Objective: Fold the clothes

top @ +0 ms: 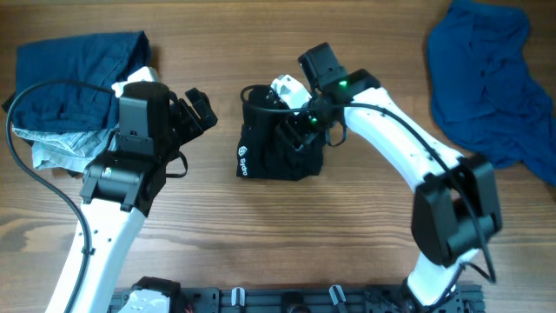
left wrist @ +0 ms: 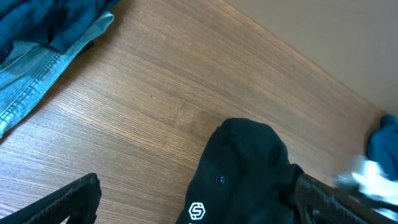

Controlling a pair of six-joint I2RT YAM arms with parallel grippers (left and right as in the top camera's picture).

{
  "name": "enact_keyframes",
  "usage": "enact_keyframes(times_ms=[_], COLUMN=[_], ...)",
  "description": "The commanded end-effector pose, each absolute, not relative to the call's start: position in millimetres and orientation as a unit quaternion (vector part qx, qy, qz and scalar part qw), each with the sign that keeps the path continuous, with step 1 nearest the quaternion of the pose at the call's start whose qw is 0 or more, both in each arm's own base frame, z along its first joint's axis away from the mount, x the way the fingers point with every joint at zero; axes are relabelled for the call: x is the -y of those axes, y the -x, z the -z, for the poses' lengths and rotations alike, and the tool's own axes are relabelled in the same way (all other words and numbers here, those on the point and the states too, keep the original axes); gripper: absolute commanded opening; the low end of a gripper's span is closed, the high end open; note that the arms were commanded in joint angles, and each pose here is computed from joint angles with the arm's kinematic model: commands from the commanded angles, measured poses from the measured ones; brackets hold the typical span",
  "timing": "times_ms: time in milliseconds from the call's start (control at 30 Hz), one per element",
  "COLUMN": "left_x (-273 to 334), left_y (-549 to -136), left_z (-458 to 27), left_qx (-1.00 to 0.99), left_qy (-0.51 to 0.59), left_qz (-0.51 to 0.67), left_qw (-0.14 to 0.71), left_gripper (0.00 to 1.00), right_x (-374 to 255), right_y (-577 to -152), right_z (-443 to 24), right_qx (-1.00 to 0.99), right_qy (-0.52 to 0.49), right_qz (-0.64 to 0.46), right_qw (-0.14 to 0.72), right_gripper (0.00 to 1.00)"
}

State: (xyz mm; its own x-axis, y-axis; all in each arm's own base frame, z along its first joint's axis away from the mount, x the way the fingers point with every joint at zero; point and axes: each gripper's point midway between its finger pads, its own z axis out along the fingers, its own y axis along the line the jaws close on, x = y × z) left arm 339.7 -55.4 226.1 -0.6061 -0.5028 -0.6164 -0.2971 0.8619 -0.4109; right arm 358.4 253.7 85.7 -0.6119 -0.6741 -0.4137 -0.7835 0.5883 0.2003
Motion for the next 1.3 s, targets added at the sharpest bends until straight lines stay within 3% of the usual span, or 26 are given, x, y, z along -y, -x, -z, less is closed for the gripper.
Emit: enact_keyframes(times_ms=[0,100,233,400,533,567,733,1000,1167,1267], left_x=[50,50,50,50,50,50,50,51,51,51], left_y=[-342,-342,-342,-342,-342,-342,-342,-344,-346,-347], left_z=[-225,-225,-225,-226,-226,-225,-225,-228,-230,-231], left_qx=[-0.884,-0.884,-0.884,-0.884,-0.884,-0.884,-0.884,-0.881,-0.878,-0.877], left_qy=[0.236,0.236,0.236,0.236,0.236,0.236,0.236,0.236,0.236,0.236], left_qz=[0.127,0.127,0.127,0.127,0.127,0.127,0.127,0.130,0.132,0.131], left_qw=[0.384,0.384,0.384,0.384,0.384,0.384,0.384,0.390,0.395,0.397], left_gripper=[1.00,1.00,1.00,1.00,1.00,1.00,1.00,1.00,1.00,1.00], right_x=[-253,-257,-255,-249,-252,-252,-252,-239,-219,-178], right_y=[-373,-384,-380,-363,-359,-359,-359,-319,-284,-283], right_z=[-68,-58,-42,-36,-37,-37,-59,-140,-137,-125], right_qx=[-0.877,-0.874,-0.879,-0.884,-0.886,-0.891,-0.909,-0.912,-0.924,-0.968], right_qy=[0.422,0.425,0.422,0.424,0.416,0.405,0.361,0.341,0.328,0.240], right_qz=[-0.163,-0.160,-0.159,-0.161,-0.176,-0.177,-0.183,-0.206,-0.193,-0.080], right_qw=[0.161,0.175,0.152,0.116,0.110,0.108,0.102,0.101,0.024,-0.010], right_gripper=[0.77,0.74,0.63,0.60,0.11,0.04,0.04,0.04,0.04,0.04])
